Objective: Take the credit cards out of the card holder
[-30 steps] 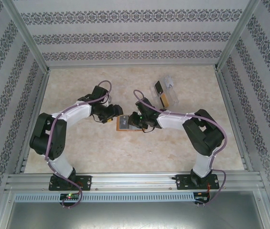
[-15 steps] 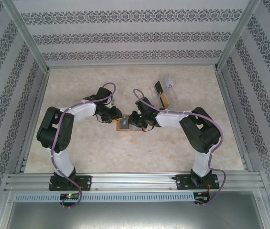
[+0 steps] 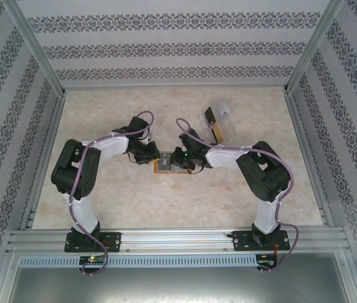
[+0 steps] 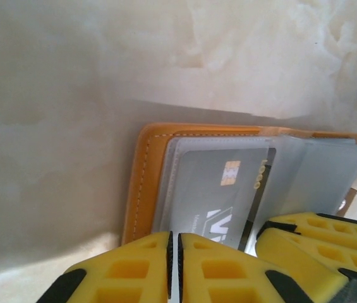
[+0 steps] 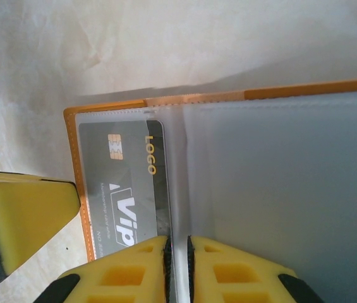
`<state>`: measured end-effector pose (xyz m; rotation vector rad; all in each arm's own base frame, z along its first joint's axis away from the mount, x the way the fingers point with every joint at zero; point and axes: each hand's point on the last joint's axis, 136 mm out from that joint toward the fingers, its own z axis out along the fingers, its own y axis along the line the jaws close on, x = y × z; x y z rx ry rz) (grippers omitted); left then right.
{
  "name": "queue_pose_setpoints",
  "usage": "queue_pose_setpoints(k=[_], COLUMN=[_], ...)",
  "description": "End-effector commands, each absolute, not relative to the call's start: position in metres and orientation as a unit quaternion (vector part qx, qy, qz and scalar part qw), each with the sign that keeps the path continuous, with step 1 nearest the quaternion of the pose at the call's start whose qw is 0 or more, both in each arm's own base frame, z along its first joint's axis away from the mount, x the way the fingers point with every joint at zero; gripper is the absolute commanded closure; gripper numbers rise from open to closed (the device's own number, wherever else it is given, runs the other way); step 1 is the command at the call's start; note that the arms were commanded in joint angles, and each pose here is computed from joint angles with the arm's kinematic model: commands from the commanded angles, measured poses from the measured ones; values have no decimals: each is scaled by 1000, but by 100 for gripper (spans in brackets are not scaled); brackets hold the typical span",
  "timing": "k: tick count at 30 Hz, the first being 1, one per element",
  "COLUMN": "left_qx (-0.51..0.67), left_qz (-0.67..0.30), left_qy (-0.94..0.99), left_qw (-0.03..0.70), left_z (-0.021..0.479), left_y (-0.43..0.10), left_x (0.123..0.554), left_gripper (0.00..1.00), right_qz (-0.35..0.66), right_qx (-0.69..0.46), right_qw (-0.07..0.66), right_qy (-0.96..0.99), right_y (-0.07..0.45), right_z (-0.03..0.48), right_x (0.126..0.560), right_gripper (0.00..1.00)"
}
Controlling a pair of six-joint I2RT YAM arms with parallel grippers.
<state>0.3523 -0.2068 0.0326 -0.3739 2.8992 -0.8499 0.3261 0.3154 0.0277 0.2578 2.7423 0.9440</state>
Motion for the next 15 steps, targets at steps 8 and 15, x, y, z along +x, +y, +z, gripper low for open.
queue_pose_setpoints(k=[8,15], left_qx=[-131,-130], left_qz=[-251,-250], left_qy=[958,959], left_qw=[35,29], left_z=[9,3], left_y=[-203,-204], left_x=[345,341], left_gripper=[90,90], right_qz=[328,356], right_qx=[82,80], right_qw=[111,107], right_qy=[935,925], right_y=[319,323], right_z=[24,29], right_x=[332,333], right_gripper=[82,81])
